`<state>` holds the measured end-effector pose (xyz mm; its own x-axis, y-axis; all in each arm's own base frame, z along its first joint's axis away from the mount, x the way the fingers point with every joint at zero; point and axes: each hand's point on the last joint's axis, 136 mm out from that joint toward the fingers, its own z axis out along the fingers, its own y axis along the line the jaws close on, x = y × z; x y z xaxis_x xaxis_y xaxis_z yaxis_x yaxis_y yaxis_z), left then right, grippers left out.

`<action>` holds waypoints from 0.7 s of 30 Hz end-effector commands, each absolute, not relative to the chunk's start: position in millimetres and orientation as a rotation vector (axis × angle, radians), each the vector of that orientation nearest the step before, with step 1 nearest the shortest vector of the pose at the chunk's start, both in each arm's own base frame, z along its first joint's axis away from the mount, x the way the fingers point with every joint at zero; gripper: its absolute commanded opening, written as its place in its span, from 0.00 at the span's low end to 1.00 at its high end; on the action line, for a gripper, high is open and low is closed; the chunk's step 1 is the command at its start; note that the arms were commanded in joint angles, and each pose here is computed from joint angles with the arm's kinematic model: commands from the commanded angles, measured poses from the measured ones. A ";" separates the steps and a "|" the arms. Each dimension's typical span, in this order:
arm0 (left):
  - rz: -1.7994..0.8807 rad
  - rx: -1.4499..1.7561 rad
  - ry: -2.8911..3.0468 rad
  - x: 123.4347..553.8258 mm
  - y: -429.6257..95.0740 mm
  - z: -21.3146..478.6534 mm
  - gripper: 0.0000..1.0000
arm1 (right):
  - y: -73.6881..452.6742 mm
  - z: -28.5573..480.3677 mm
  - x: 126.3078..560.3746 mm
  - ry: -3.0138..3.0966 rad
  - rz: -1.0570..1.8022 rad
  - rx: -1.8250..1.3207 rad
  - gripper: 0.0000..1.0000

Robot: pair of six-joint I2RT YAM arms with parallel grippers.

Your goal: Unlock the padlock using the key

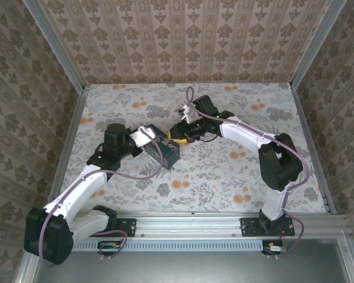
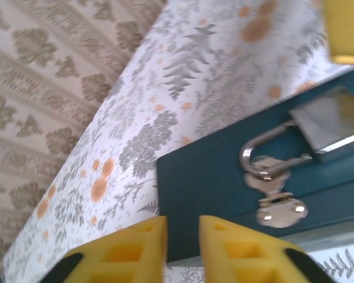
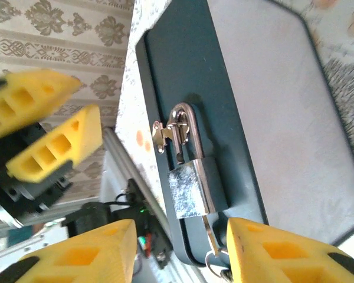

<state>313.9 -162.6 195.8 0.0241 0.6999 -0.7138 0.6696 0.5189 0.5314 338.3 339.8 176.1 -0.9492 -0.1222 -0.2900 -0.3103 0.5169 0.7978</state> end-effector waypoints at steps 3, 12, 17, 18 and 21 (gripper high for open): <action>-0.116 0.862 1.815 333.3 -144.2 222.1 0.36 | 327.8 216.4 334.7 2.315 1.074 -0.731 0.58; -0.240 0.496 2.050 347.6 -109.3 211.7 0.42 | 346.1 196.8 323.0 2.087 0.516 -1.197 0.66; -0.247 0.488 2.069 345.0 -107.4 212.3 0.42 | 349.6 188.8 331.9 2.105 0.466 -1.221 0.66; -0.250 0.488 2.066 344.8 -107.5 212.8 0.42 | 350.5 187.5 332.7 2.104 0.463 -1.226 0.66; -0.259 0.493 2.065 343.9 -108.8 212.7 0.42 | 352.1 181.7 336.0 2.110 0.449 -1.241 0.65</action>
<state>343.5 -107.4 200.0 -0.4543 0.2784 -0.8462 0.4499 0.8916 0.0517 326.7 355.9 184.9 -0.3783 -0.6070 -0.6989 -0.8654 0.4999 0.0343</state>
